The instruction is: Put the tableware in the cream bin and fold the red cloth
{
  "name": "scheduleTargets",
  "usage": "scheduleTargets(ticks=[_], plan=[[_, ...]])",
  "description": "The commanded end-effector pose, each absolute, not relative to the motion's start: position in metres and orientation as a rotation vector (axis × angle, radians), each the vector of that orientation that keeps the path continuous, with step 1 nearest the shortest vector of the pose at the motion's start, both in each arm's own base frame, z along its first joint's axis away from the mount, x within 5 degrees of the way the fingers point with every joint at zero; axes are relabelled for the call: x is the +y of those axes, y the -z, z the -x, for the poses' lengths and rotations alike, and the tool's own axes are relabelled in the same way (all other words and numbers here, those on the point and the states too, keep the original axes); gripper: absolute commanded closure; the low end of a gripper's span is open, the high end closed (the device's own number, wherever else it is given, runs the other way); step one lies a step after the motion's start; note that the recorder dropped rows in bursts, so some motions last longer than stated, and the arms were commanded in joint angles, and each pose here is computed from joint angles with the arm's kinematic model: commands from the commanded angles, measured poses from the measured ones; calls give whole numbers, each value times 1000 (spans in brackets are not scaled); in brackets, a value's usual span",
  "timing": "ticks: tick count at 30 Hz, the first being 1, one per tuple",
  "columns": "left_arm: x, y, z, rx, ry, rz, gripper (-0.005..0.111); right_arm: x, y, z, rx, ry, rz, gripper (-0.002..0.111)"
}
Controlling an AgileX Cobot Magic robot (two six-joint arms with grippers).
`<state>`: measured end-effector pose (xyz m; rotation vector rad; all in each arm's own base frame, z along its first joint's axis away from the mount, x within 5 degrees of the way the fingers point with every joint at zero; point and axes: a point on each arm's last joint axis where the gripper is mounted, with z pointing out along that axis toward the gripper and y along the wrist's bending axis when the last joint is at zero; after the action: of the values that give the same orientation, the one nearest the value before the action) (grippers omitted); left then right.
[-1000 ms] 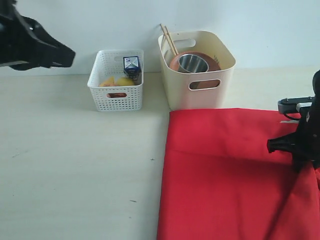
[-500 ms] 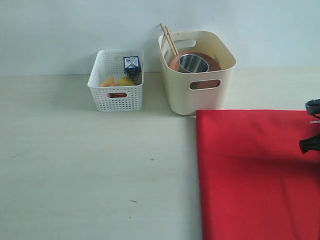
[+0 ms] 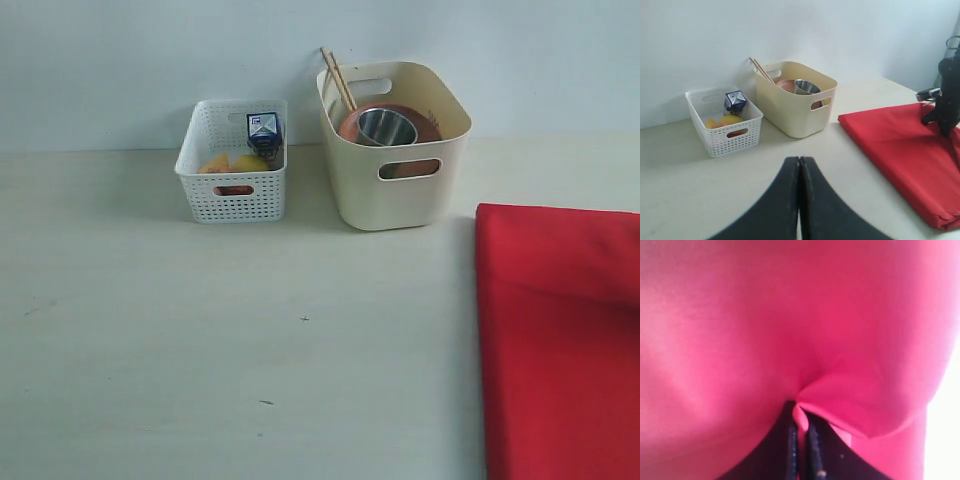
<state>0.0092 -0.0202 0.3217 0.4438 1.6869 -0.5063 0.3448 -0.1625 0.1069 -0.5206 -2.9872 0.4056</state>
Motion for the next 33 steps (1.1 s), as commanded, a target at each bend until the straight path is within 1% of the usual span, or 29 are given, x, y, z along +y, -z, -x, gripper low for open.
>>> scheduleTargets(ticks=[1,5,10,17,18,20,22,25,27,28,30,33], plan=[[-16,-315,-7,1638,515,-376,107,-182,-87,-359,-3028,-270,579,108],[-16,-314,-9,1597,517,-357,107,-191,-94,-385,-3093,-231,593,108],[-18,-306,-18,1550,549,-289,107,-194,-100,-415,-3172,-77,654,108],[-20,-289,-29,1517,538,-257,107,-197,-95,-446,-3230,78,746,107],[-20,-288,-30,1518,525,-263,107,-198,-96,-448,-3229,77,742,104],[-20,-287,-31,1513,511,-268,107,-203,-102,-449,-3236,9,704,93],[-20,-285,-32,1514,495,-275,107,-209,-113,-448,-3230,-96,716,78],[-19,-283,-33,1508,456,-292,107,-214,-140,-446,-3266,-206,718,56],[-19,-281,-35,1494,445,-293,107,-213,-164,-445,-3314,-230,712,48],[-20,-280,-35,1491,445,-291,107,-212,-176,-444,-3338,-236,715,46],[-20,-277,-37,1489,444,-288,107,-208,-197,-443,-3379,-215,723,46],[-21,-272,-38,1503,440,-292,107,-188,-224,-444,-3462,-40,634,52]])
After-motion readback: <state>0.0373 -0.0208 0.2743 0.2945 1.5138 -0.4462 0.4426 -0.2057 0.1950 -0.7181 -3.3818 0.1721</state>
